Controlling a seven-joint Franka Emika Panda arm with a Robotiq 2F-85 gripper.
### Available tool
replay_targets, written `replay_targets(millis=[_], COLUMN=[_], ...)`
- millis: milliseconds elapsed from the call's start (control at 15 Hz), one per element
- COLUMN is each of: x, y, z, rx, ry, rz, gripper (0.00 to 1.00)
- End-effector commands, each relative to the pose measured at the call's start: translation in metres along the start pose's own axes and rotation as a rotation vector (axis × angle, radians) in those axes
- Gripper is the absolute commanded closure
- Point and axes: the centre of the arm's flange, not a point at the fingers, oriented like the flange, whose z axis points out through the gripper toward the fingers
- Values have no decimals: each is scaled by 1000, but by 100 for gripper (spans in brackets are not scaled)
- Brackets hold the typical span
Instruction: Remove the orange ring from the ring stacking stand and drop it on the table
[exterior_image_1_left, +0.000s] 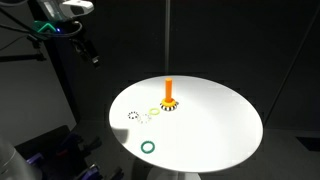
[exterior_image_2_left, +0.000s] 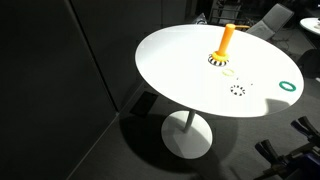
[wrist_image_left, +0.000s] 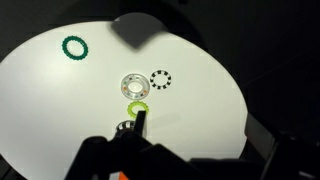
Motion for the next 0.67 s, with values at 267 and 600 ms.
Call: replay_targets(millis=[267, 600], x=[81, 126], y=[8, 23], z=[29, 51], rx=[-42, -71], ry=[66, 80], rz=[147, 224], gripper=[0, 0])
